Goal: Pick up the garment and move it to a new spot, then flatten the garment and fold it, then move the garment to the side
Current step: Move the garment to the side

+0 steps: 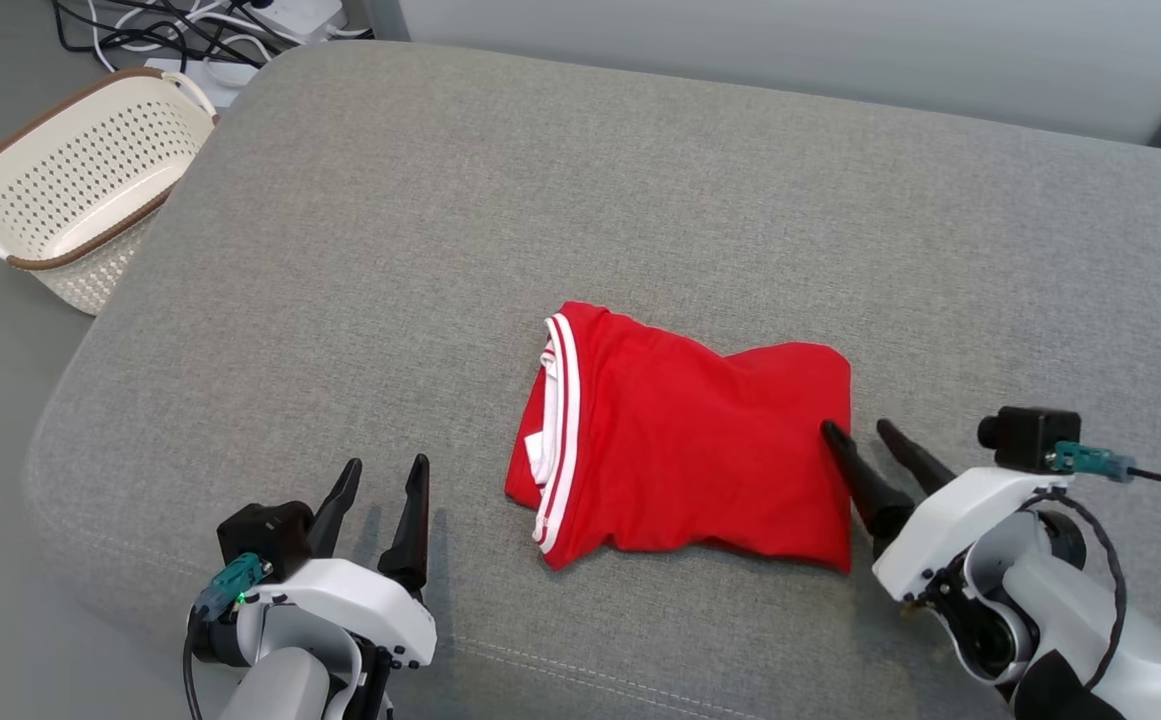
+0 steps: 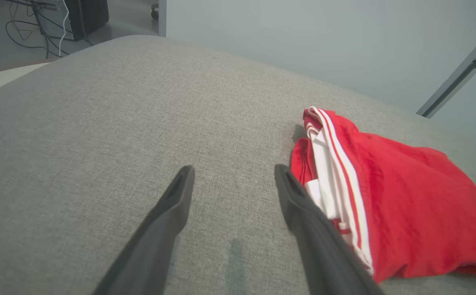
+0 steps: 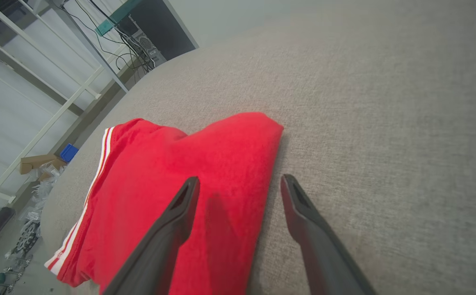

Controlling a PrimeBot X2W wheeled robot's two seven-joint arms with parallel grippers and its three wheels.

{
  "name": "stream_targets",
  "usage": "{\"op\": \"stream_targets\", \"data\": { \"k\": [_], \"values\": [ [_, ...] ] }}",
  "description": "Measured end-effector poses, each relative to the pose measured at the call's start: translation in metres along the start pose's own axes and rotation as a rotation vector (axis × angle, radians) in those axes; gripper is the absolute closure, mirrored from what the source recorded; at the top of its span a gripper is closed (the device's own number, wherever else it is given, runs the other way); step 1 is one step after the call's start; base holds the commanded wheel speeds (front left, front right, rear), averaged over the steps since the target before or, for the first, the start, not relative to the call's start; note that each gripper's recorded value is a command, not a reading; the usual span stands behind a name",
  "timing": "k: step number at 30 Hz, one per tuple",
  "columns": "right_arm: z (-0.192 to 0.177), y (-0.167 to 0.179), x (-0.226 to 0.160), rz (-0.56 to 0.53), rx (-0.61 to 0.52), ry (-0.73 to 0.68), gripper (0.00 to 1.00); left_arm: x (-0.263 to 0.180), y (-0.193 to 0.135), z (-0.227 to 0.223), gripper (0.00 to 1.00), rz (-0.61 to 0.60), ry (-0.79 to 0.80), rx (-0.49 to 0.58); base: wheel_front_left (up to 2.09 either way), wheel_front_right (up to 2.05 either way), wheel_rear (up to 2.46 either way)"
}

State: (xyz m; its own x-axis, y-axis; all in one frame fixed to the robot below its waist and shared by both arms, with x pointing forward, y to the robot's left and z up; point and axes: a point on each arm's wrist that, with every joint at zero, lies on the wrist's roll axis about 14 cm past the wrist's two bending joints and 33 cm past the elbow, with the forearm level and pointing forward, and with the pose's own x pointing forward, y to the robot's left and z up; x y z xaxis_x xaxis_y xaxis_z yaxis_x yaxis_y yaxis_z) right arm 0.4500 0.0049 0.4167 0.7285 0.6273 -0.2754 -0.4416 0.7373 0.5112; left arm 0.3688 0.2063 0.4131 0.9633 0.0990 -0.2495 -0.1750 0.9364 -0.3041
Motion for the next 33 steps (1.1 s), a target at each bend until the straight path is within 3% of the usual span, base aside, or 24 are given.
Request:
{"op": "stream_targets", "data": {
  "k": [8, 9, 10, 12, 13, 22, 33],
  "values": [
    [-0.026, 0.008, 0.005, 0.016, 0.001, 0.092, 0.00, -0.005, 0.009, 0.001, 0.00, 0.026, -0.004, -0.003, 0.00, 0.00, 0.00],
    [-0.028, 0.008, 0.005, 0.014, 0.007, 0.097, 0.05, -0.005, 0.010, 0.001, 0.00, 0.028, -0.005, -0.004, 0.00, 0.00, 0.00],
    [-0.030, 0.008, 0.005, 0.012, 0.007, 0.102, 0.15, -0.006, 0.012, 0.002, 0.00, 0.032, -0.007, -0.005, 0.00, 0.00, 0.00],
    [-0.032, 0.008, 0.005, 0.008, 0.010, 0.110, 0.64, -0.006, 0.013, 0.004, 0.00, 0.037, -0.012, -0.005, 0.00, 0.00, 0.00],
    [-0.032, 0.009, 0.005, 0.009, 0.009, 0.111, 1.00, -0.006, 0.014, 0.005, 0.00, 0.038, -0.015, -0.002, 0.00, 0.00, 0.00],
    [-0.006, 0.006, -0.007, -0.021, 0.019, 0.000, 1.00, -0.001, 0.000, 0.012, 0.00, -0.008, -0.036, 0.009, 0.00, 0.00, 0.00],
    [0.041, -0.042, -0.062, -0.178, 0.070, -0.190, 1.00, 0.022, -0.063, 0.005, 0.00, -0.190, -0.010, 0.064, 0.00, 0.00, 0.00]
  ]
}}
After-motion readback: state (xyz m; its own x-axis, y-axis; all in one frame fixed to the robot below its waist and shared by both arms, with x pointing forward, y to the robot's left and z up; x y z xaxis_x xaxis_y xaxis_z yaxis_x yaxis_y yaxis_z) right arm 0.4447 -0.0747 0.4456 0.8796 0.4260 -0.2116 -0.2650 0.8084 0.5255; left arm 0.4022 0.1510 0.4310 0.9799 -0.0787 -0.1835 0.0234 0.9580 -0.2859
